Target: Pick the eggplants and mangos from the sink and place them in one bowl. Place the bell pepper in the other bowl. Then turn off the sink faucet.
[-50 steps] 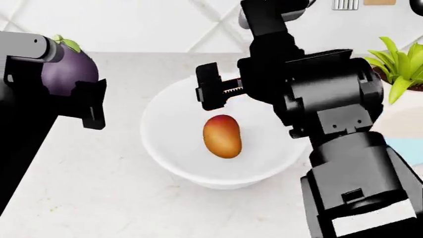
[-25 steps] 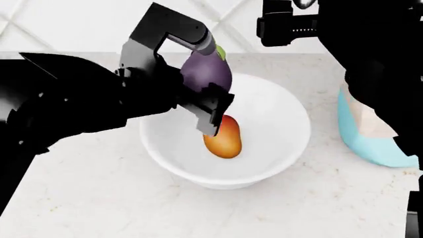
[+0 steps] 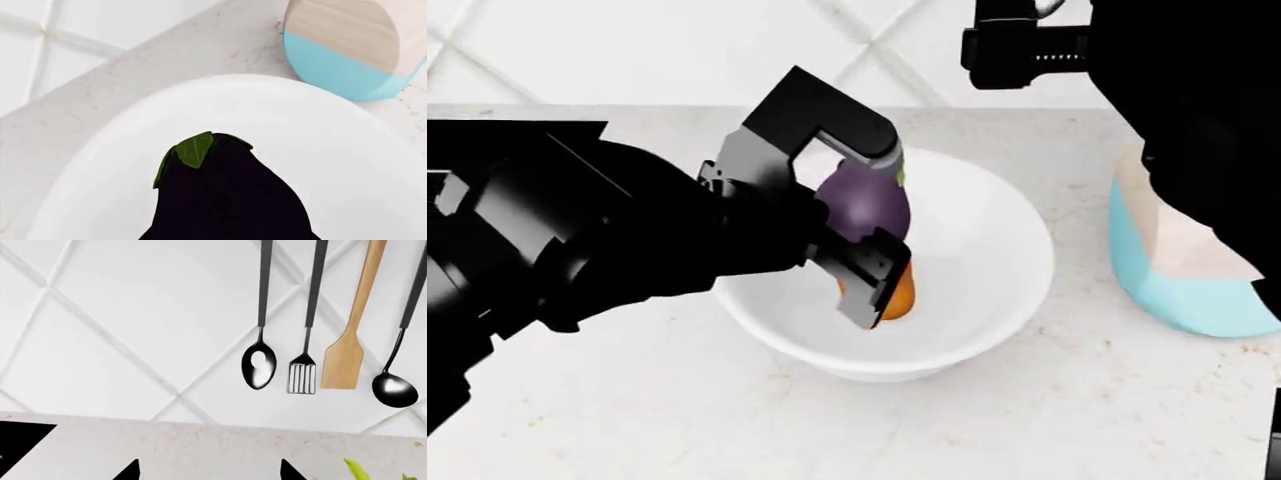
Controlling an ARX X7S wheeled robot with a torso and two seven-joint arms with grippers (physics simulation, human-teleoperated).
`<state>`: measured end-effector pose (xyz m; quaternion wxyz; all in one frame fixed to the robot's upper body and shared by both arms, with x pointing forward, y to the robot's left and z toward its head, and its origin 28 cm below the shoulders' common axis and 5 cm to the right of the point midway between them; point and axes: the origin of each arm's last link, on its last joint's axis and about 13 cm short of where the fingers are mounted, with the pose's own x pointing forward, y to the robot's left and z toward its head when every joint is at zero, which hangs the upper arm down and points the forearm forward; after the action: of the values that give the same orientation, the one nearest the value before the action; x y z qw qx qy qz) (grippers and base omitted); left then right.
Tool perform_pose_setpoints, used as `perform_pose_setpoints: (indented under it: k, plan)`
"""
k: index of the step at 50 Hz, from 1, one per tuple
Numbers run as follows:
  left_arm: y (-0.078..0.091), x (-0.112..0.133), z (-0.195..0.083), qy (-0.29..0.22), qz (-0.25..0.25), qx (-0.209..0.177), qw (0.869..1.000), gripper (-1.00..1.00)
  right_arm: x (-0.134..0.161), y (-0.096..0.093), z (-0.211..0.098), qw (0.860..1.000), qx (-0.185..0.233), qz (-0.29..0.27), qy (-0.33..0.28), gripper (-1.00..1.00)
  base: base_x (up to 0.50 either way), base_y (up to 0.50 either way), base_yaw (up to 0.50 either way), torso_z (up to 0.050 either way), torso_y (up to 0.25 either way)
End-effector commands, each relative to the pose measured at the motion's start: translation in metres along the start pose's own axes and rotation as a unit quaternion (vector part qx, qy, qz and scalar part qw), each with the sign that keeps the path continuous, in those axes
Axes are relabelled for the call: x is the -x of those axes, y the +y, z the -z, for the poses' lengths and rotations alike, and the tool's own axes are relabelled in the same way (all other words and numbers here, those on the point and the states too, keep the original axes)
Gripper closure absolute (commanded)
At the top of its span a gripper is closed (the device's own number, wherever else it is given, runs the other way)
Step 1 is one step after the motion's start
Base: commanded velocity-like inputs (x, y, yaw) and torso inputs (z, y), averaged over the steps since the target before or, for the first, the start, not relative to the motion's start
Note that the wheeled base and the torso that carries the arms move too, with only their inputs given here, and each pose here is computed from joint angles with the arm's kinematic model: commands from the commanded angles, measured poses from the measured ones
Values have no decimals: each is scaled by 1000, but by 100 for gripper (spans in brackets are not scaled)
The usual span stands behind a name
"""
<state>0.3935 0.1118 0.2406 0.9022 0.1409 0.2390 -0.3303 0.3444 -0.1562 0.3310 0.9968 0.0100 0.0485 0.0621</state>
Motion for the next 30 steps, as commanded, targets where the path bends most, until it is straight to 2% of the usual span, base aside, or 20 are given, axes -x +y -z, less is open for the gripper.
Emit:
perform_pose_setpoints:
  k: [1, 18, 19, 30]
  plan:
    - [-5, -3, -2, -4, 3, -8, 1000, 100, 1, 1, -1, 1000, -8, -8, 6, -100, 0, 0, 0, 0, 0]
    - [-7, -3, -3, -2, 3, -16, 1000, 100, 1, 1, -1, 999, -32, -14, 17, -100, 0, 0, 0, 0, 1]
    - [-7, -3, -3, -1, 2, -18, 1000, -100, 1, 1, -1, 999, -34, -15, 18, -100, 0, 0, 0, 0, 0]
    - [-9, -1, -7, -7, 0, -17, 1000, -100, 1, 1, -1, 999, -44, -19, 20, -100, 0, 0, 0, 0, 0]
